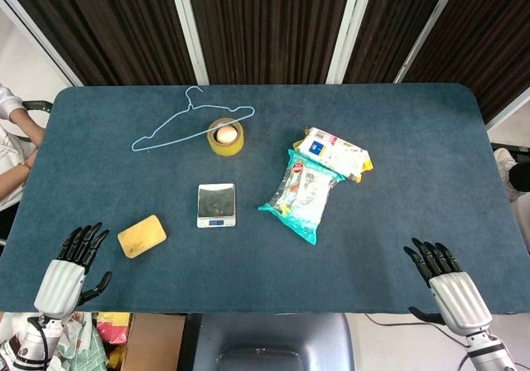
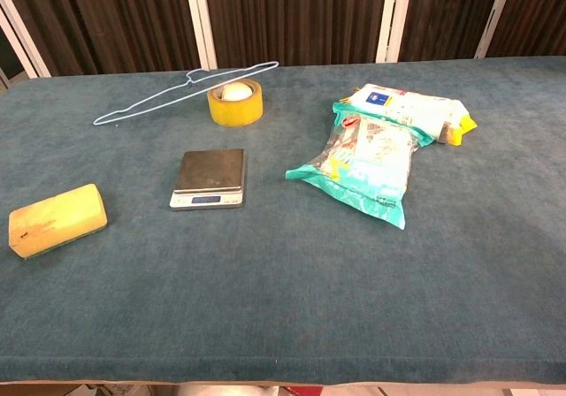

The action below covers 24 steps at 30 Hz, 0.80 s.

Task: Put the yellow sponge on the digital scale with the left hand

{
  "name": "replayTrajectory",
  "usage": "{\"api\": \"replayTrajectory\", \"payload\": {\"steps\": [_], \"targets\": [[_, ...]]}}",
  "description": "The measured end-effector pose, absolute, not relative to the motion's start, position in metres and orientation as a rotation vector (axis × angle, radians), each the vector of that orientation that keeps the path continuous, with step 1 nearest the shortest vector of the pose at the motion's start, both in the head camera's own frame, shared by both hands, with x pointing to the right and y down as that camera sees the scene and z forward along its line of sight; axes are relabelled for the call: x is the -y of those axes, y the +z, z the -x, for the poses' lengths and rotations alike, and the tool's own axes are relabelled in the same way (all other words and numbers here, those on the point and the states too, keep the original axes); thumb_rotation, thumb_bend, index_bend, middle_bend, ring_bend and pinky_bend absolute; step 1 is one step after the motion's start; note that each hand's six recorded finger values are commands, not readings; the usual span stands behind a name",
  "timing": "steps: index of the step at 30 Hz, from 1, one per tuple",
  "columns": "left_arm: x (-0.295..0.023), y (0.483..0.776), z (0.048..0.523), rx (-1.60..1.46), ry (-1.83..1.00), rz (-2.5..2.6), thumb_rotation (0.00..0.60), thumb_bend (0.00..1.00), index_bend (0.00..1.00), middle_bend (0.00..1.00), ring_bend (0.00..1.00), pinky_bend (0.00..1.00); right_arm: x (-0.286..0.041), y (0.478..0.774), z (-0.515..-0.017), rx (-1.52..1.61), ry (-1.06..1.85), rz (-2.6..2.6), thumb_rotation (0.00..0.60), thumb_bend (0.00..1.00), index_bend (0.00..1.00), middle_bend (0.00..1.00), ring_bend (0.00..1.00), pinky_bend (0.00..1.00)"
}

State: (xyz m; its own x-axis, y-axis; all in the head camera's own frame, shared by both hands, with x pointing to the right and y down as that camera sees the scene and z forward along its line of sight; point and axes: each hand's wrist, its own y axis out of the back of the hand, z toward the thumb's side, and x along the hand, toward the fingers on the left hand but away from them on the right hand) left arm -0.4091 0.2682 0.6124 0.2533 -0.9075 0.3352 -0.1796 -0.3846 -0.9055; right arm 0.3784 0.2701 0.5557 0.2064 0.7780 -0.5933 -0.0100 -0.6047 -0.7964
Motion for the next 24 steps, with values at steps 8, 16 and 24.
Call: {"api": "replayTrajectory", "payload": {"steps": [8,16,24], "targets": [[-0.265,0.630,0.382,-1.039,-1.143,1.934,0.600,0.31,0.00,0.00,0.00,0.10,-0.269,0.561,-0.378,0.707,1.481,1.804,0.600,0.20,0.00,0.00,0.00,0.00],[-0.232,0.671,0.345,-1.071,-1.223,2.048,0.600,0.30,0.00,0.00,0.00,0.10,-0.266,0.559,-0.380,0.732,1.483,1.800,0.600,0.19,0.00,0.00,0.00,0.00],[-0.221,0.708,0.334,-1.077,-1.389,2.028,0.600,0.30,0.00,0.00,0.00,0.11,-0.264,0.558,-0.383,0.740,1.485,1.802,0.600,0.20,0.00,0.00,0.00,0.00]]}}
